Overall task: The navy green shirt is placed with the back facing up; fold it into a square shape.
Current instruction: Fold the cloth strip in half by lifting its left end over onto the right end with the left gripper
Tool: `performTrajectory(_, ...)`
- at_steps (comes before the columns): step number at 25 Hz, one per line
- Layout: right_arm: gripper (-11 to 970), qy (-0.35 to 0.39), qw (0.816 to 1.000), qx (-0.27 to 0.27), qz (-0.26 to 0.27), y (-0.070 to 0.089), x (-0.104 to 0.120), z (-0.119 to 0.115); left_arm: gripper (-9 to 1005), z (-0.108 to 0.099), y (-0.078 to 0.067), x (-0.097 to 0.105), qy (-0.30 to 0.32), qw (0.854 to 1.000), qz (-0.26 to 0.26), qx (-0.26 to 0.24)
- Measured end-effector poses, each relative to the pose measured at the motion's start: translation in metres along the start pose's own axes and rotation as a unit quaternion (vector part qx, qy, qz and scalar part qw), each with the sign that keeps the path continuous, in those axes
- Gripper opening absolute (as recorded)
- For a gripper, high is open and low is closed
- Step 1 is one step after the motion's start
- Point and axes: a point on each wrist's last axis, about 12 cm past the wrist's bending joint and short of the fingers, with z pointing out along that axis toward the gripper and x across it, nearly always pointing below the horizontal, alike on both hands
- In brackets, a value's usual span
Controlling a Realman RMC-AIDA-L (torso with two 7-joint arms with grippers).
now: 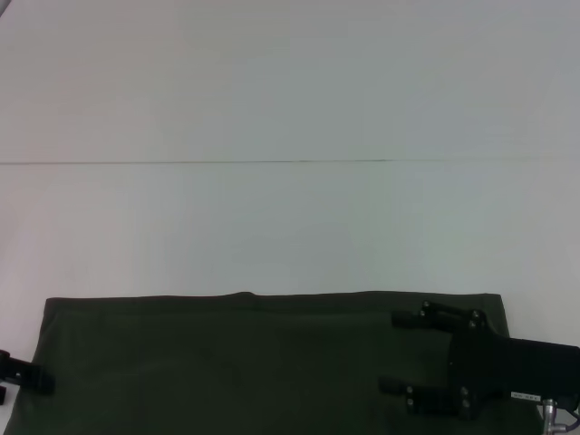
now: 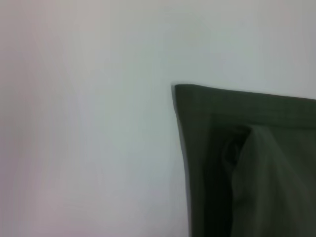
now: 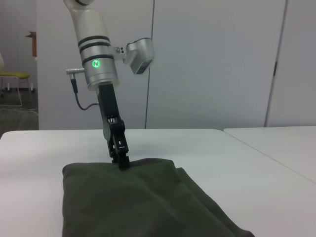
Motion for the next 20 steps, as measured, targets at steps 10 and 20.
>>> performTrajectory(10,819,-0.001,1.000,0.000,-0.001,-0.0008,-0.0008,0.0005,840,0.0029,0.0010,0.0024,0.003,1.000,0.000,-0.003)
performTrajectory(20,819,-0.003,1.000,-0.002,0.000,-0.0001,-0.0012,0.0001,839,0.0067,-0.0009,0.0031,0.008,1.000,-0.003,0.007)
